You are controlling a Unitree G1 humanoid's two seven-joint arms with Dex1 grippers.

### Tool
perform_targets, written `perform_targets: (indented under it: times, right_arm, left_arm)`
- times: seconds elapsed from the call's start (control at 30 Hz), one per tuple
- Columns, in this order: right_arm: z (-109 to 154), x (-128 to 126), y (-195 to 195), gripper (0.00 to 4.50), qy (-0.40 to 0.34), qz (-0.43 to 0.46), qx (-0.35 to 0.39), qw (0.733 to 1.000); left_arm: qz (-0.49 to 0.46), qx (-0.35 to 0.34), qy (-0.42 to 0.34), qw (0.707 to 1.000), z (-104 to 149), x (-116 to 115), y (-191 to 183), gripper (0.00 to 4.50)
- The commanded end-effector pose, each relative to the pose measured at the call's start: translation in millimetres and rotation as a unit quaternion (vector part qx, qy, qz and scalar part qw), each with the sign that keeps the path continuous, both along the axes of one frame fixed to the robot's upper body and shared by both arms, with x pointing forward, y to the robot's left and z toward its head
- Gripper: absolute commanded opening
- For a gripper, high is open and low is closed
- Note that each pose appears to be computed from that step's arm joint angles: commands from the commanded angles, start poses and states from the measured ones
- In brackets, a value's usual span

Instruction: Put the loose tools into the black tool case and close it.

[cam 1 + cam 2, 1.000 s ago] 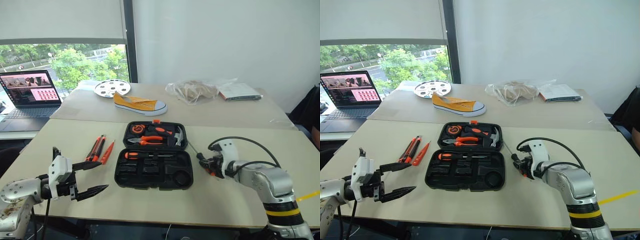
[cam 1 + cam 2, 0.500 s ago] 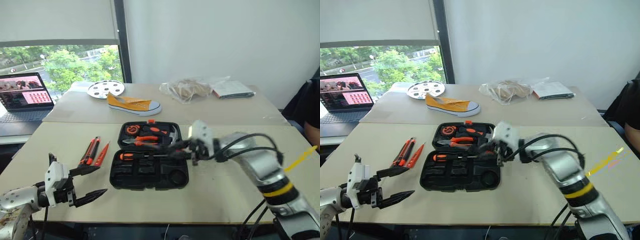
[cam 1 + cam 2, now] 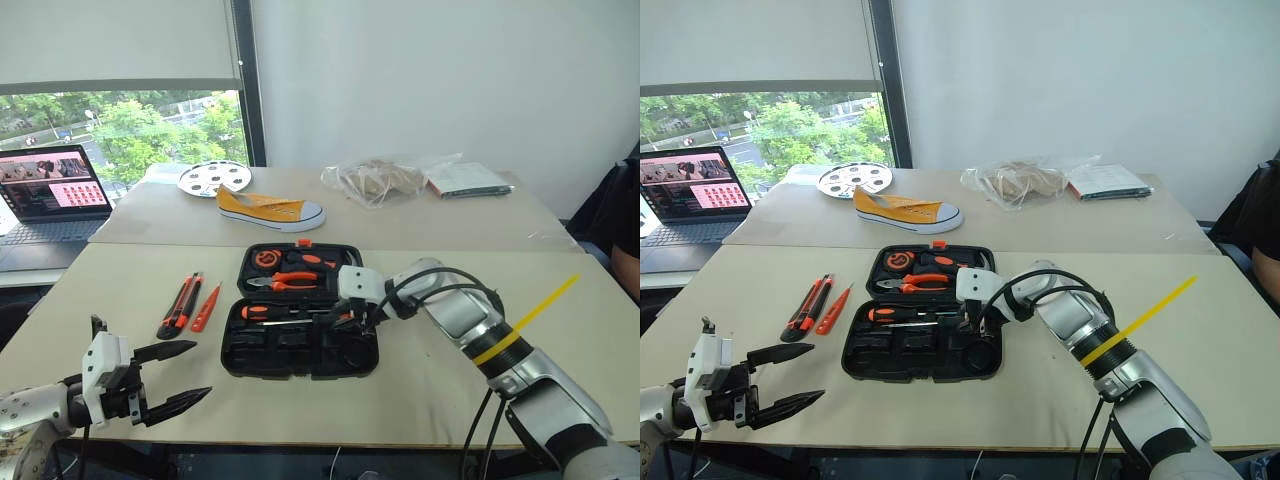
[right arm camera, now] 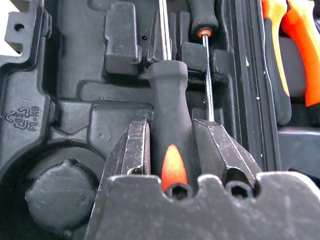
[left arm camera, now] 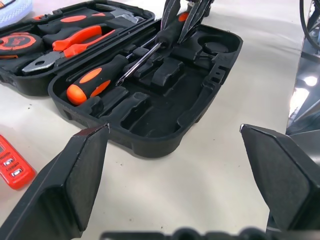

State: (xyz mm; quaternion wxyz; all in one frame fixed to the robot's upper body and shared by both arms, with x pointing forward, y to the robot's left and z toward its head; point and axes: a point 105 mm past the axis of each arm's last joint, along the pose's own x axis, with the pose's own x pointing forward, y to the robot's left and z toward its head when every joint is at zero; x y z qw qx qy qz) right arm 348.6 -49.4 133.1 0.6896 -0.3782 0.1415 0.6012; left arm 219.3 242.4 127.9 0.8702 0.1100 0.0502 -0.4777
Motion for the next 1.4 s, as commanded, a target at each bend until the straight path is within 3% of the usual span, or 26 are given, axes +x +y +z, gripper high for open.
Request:
perform_targets:
  times: [0.03, 0.23, 0.37, 0.43, 0.47, 0.53, 0.73, 0.83, 1.03, 1.4]
  right_arm:
    - [-5, 6, -11, 1.00, 0.017, -0.038, -0.021, 0.999]
    - [-14, 5, -14, 1.00, 0.061, -0.059, -0.026, 0.996]
    - [-10, 9, -16, 1.00, 0.049, -0.054, -0.034, 0.997]
    - [-5, 10, -14, 2.03, 0.037, -0.039, -0.034, 0.998]
    - [-2, 9, -13, 2.13, 0.034, -0.031, -0.030, 0.998]
    - [9, 6, -7, 2.87, 0.033, -0.015, -0.008, 0.999]
    - [42, -2, -8, 2.87, 0.043, 0.015, 0.018, 0.999]
    - [48, -1, -5, 2.15, 0.038, 0.012, 0.039, 0.998]
    - [31, 2, 9, 0.09, 0.044, -0.003, 0.058, 0.997]
    - [-7, 9, 17, 0.04, 0.054, -0.021, 0.024, 0.998]
  left_arm:
    - [0.000, 0.003, -0.015, 1.000, 7, -1, 0, 4.50]
    - [-0.001, 0.003, -0.018, 1.000, 7, -1, -2, 4.50]
    - [0.000, 0.003, -0.018, 1.000, 6, -1, -3, 4.50]
    - [0.001, 0.003, -0.017, 1.000, 6, -2, -3, 4.50]
    - [0.002, 0.003, -0.017, 1.000, 6, -2, -3, 4.50]
    - [0.003, 0.002, -0.017, 1.000, 5, -2, -2, 4.50]
    - [0.007, 0.001, -0.013, 1.000, 3, -1, -1, 4.50]
    - [0.007, 0.000, -0.013, 1.000, 3, 0, -1, 4.50]
    - [0.008, -0.002, -0.015, 1.000, 2, 4, -2, 4.50]
    - [0.015, 0.004, -0.020, 1.000, 1, 7, -1, 4.50]
